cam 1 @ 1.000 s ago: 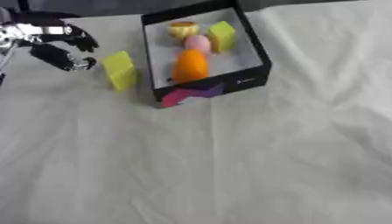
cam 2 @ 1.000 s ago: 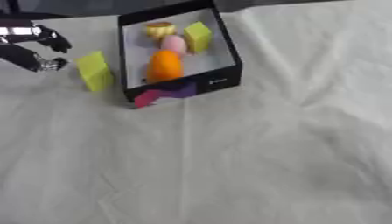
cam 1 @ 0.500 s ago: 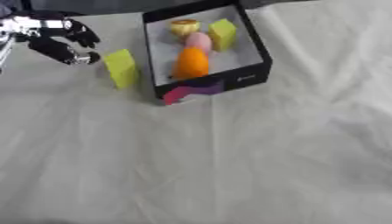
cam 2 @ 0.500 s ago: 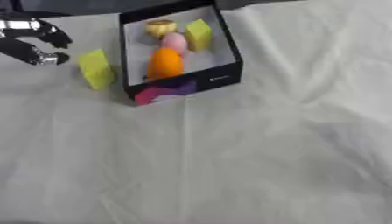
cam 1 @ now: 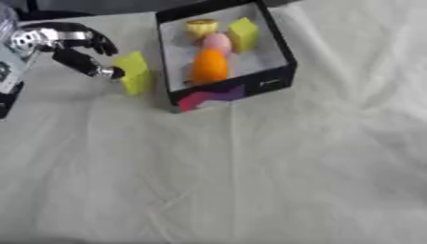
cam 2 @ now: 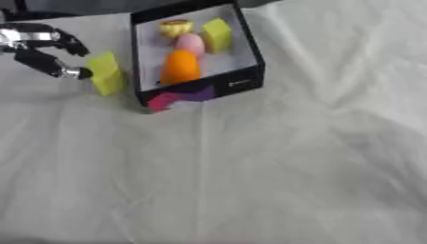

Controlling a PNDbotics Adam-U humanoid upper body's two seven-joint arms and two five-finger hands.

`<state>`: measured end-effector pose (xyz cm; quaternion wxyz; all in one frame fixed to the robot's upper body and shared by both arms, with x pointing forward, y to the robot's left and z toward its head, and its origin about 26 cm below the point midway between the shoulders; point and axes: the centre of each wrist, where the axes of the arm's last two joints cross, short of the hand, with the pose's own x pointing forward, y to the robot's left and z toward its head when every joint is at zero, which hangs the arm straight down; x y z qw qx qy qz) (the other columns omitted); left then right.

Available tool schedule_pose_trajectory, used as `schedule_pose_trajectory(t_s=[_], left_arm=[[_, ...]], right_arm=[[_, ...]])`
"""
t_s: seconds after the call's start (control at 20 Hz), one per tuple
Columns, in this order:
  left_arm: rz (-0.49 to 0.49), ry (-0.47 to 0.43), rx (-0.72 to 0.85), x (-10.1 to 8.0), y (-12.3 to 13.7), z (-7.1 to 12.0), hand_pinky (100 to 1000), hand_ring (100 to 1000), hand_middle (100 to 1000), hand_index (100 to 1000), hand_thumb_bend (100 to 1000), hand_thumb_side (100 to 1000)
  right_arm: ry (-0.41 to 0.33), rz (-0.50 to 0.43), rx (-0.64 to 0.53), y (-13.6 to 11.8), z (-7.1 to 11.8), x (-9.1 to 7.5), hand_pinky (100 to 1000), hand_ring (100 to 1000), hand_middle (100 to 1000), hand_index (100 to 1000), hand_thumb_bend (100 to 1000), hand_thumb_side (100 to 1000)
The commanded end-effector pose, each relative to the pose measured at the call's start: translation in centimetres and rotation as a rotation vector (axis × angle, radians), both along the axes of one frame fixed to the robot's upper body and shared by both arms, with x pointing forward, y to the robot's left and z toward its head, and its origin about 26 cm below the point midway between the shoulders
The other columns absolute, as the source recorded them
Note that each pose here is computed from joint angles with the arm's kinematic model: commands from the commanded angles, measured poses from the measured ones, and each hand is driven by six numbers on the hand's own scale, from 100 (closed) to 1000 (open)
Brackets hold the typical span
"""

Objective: Pick up objects on the table and place them in the box.

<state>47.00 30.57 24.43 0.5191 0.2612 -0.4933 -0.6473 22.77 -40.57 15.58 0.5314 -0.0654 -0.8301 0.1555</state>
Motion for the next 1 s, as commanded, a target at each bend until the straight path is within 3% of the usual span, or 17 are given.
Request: schedule_pose_trajectory(t_s=[0.05, 0.2, 0.3, 0.5, 0.65, 0.9, 1.0], left_arm=[[0.0, -0.035, 0.033, 0.0, 0.6, 1.4, 1000, 904, 811, 892, 497, 702], [0.009, -0.047, 0.048, 0.0, 0.8, 1.2, 1000, 904, 811, 892, 501, 700], [0.024, -0.067, 0.063, 0.1, 0.9, 1.3, 999, 907, 812, 897, 576, 578], [0.049, -0.127, 0.099, 0.3, 0.4, 0.8, 995, 903, 808, 895, 565, 586], [0.042, -0.117, 0.11, 0.5, -0.1, 0.1, 996, 904, 809, 895, 572, 622], [0.046, -0.11, 0.122, 0.8, -0.7, -1.0, 987, 894, 798, 885, 575, 591], [0.051, -0.114, 0.122, 1.0, -0.9, -1.4, 983, 887, 791, 879, 535, 573]], right_arm=[[-0.016, -0.003, -0.029, -0.1, 1.0, -0.2, 900, 587, 603, 843, 100, 597], [-0.013, -0.007, -0.029, -0.1, 1.0, -0.2, 900, 587, 603, 843, 100, 597], [-0.011, -0.008, -0.028, -0.1, 1.0, -0.2, 900, 586, 602, 842, 100, 600], [-0.007, -0.007, -0.028, 0.0, 0.9, -0.1, 900, 585, 602, 842, 100, 602], [-0.006, -0.009, -0.027, 0.0, 0.9, -0.1, 901, 586, 603, 843, 100, 604], [-0.006, -0.006, -0.025, 0.1, 0.9, -0.1, 902, 586, 604, 843, 100, 595], [-0.005, -0.006, -0.025, 0.1, 0.9, -0.1, 902, 586, 604, 843, 100, 607]])
